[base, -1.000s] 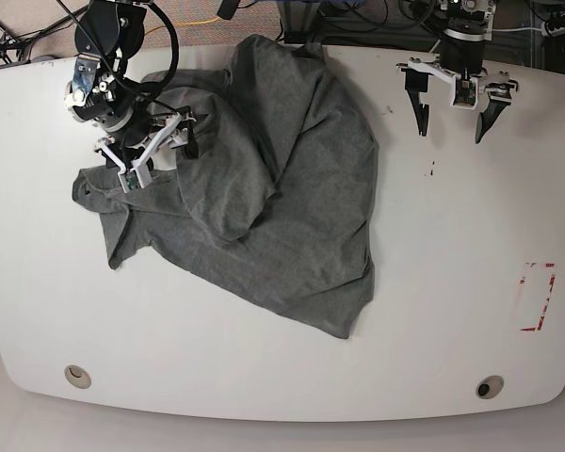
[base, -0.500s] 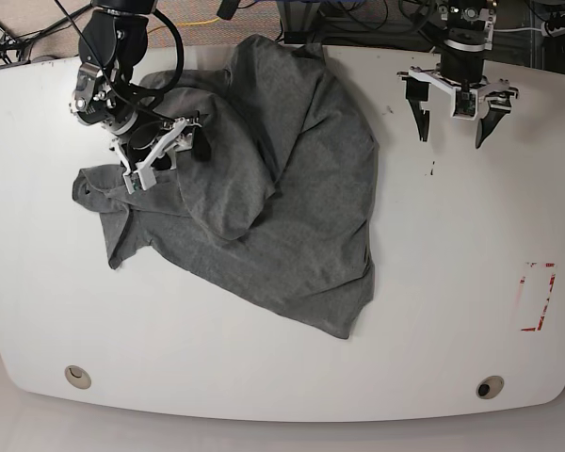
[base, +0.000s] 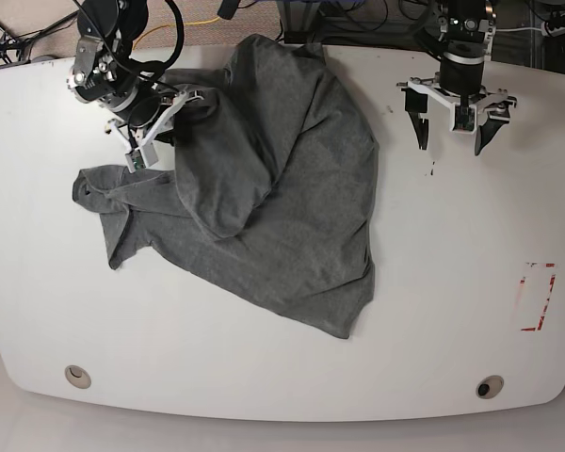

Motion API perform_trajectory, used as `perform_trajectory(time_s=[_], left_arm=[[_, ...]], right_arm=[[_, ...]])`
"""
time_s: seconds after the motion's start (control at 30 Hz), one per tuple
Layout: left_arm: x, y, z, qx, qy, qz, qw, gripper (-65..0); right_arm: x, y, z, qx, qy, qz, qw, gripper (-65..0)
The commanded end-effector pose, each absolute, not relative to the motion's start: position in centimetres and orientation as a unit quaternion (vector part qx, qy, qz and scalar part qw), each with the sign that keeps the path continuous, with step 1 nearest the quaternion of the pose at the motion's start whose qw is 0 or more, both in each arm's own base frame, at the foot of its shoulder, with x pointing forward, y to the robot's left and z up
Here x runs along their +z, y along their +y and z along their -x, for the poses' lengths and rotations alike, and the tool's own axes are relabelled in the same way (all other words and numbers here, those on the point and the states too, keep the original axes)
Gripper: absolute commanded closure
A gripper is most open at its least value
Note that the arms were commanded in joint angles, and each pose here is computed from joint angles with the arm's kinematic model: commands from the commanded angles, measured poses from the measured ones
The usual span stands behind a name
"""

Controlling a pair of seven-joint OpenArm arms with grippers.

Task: Fold the T-shirt properly
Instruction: 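Drag the held fabric outward with the right gripper, spreading the shirt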

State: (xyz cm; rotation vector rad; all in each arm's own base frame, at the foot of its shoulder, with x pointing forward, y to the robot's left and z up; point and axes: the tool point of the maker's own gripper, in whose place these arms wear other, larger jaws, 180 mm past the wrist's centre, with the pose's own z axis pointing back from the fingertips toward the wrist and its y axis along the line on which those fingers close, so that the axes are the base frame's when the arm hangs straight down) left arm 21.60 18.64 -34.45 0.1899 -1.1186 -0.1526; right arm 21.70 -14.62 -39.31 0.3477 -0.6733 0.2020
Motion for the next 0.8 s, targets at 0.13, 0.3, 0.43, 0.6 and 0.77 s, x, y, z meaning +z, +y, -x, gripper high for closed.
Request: perform_trajectory(time_s=[0.13,0.3,0.43,0.6,0.77], left_arm=[[-32.7,18.8,-23.6,-0.066,-0.553,-0.096,0.825,-49.7],[-32.6,18.8,-23.8,-0.067,-0.555,-0.095,0.823,-49.7],[-32.7,17.0,-24.1,-0.088,-0.557,-0.069,0.823,-49.9],[-33.2,14.4,-24.0,-0.119,-0.55,-0.029,0.826,-49.9],[-34.6,11.9,-23.6,-0.136,-0.516,0.0,0.846,-49.9]], right_arm=[[-33.8,-15.9,-22.3,0.112,-0.403,-0.142,0.897,0.0],[-30.1,-18.9,-24.4,0.098,-0.459,-0.15,0.87,0.0],[-26.6,-21.0,-27.5,0.099,-0.508,-0.133,0.845,0.0],[-22.7,-22.7,-30.4,0.117,-0.554,-0.101,0.818,0.0],[-20.3,-24.3,-32.4,0.132,-0.574,-0.075,0.805,0.0]])
